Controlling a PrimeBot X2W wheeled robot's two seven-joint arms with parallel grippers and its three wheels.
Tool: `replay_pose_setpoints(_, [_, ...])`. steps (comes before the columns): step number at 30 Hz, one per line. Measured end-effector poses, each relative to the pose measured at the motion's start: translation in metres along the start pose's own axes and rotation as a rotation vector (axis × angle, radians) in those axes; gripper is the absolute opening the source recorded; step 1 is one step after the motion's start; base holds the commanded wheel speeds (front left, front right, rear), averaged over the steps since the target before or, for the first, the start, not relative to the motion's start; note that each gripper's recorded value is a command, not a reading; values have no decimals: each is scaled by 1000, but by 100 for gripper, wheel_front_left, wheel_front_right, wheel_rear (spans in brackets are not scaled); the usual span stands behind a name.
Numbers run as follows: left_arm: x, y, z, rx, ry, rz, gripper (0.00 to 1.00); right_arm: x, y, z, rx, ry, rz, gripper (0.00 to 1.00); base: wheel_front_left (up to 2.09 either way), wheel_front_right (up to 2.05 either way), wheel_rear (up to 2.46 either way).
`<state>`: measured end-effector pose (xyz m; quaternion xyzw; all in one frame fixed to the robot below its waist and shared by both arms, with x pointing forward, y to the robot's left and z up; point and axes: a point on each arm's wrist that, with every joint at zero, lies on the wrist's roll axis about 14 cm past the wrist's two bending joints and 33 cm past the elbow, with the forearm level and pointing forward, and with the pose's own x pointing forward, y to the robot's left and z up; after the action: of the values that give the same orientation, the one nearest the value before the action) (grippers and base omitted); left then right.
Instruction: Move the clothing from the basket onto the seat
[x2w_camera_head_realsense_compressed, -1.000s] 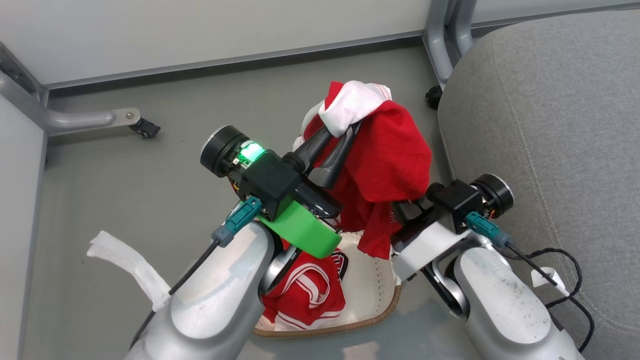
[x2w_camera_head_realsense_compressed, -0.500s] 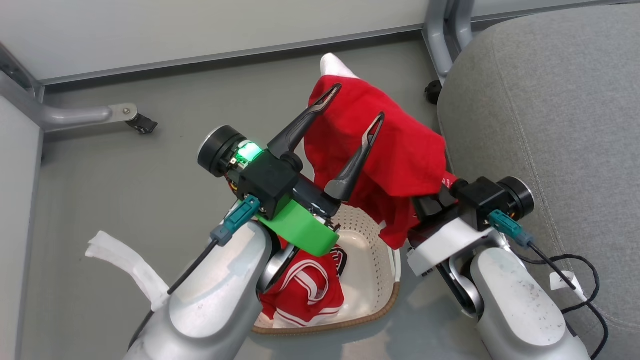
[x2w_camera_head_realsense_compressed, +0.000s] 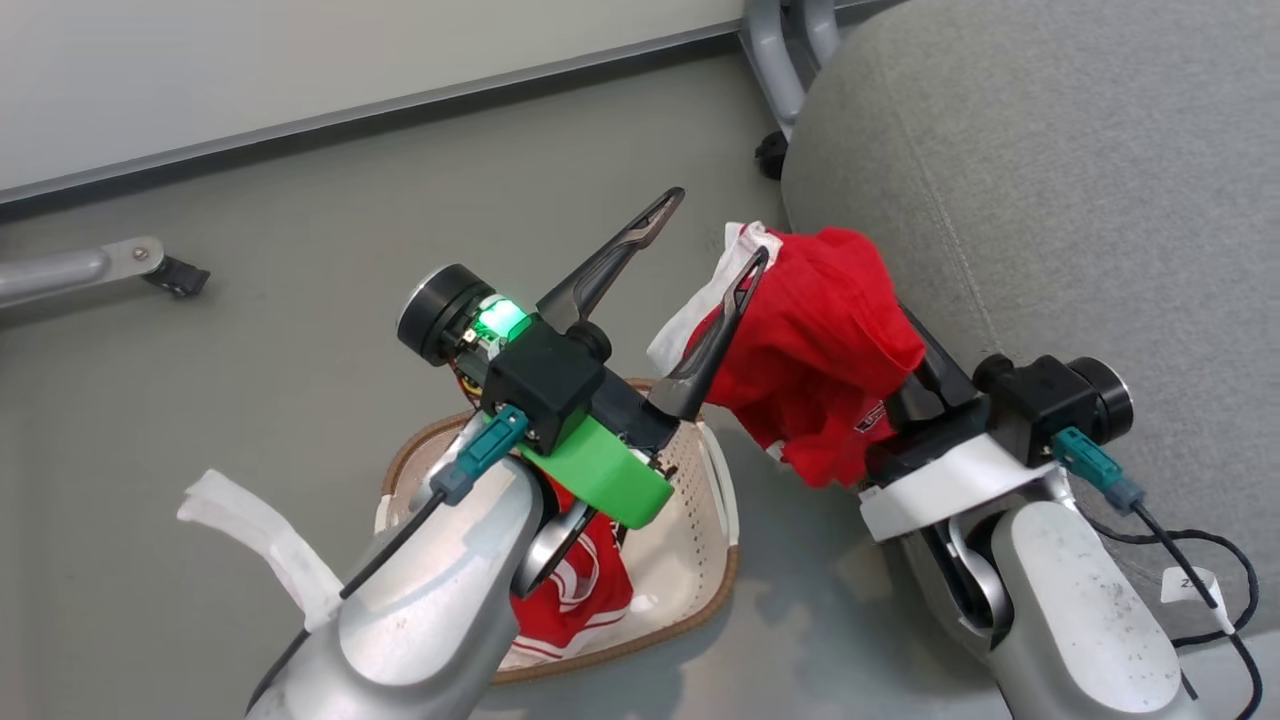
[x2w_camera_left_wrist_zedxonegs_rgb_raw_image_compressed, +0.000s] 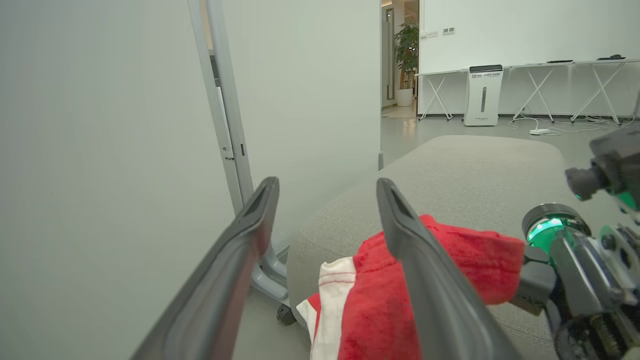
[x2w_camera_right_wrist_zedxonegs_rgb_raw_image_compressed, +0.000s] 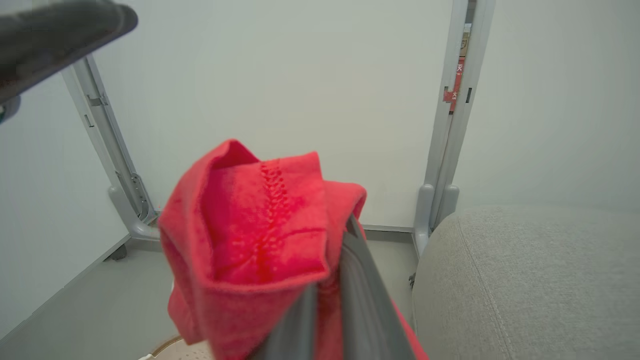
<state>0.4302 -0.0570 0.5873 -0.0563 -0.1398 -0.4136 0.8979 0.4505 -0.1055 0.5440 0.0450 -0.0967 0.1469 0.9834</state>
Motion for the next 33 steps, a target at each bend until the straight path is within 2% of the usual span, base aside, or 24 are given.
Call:
replay_pose_setpoints(9, [18, -36, -23, -47, 27, -127, 100, -34, -55, 8, -25, -4, -175, 0, 0, 0, 0])
replay_pose_setpoints(22, [35, -83, -50, -98, 55, -291, 100, -95, -117, 14, -62, 24, -409, 0, 0, 0, 0])
replay_pose_setpoints(27, [37, -97, -57, -120, 65, -334, 100, -114, -133, 14, -73, 38, -478, 0, 0, 0, 0])
replay_pose_setpoints(33, [38, -102, -63, -131, 73, -351, 100, -121, -140, 15, -77, 42, -507, 0, 0, 0, 0])
